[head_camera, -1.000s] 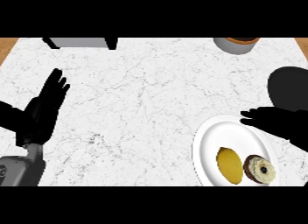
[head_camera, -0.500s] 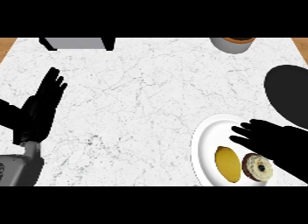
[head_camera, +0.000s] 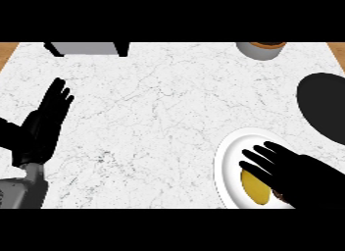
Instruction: Pick the lemon from the plate and place it in the pan
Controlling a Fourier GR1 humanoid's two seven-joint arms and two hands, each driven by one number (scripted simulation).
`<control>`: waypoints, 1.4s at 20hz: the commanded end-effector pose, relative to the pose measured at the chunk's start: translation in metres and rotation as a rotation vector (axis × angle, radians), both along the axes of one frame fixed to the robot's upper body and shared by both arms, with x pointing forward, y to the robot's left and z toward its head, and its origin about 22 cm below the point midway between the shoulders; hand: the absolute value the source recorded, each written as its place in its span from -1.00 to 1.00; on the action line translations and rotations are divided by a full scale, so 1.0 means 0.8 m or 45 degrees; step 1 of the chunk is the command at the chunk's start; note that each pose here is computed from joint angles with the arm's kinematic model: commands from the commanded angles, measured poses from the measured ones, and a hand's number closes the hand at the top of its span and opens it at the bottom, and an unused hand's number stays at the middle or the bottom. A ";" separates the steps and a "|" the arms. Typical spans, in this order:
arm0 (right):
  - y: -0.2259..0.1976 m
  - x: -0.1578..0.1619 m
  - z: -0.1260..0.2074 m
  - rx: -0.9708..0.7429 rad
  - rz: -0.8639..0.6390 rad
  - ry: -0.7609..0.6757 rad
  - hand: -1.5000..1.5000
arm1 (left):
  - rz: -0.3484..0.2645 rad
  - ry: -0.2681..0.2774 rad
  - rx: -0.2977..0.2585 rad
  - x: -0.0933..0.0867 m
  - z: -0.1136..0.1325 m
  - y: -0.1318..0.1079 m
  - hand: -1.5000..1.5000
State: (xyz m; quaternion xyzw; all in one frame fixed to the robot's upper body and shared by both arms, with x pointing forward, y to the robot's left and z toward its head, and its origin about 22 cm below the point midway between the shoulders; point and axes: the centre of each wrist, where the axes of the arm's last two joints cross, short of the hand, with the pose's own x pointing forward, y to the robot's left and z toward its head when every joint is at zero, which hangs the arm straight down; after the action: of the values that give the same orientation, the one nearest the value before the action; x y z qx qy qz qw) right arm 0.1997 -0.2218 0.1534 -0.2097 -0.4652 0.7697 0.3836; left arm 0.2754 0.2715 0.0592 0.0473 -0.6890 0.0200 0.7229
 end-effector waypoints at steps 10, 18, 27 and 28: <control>0.038 0.033 -0.041 -0.105 -0.110 -0.017 -1.00 | -0.017 0.011 -0.005 -0.019 0.006 0.015 0.00; 0.030 0.042 -0.074 -0.109 -0.095 0.043 -1.00 | -0.009 -0.001 -0.004 -0.007 0.001 -0.006 0.00; 0.033 0.046 -0.096 -0.083 -0.098 0.059 -1.00 | -0.005 0.004 0.006 0.011 0.016 -0.003 0.00; 0.036 0.035 -0.117 -0.061 -0.090 0.046 -1.00 | -0.013 0.005 0.004 0.009 0.004 0.005 0.00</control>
State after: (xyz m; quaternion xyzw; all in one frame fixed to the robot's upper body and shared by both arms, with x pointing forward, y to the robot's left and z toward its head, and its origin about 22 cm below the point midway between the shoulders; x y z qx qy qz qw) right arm 0.2348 -0.1973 0.0741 -0.2279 -0.4214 0.7763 0.4096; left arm 0.2823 0.2710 0.0611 0.0440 -0.6875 0.0185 0.7246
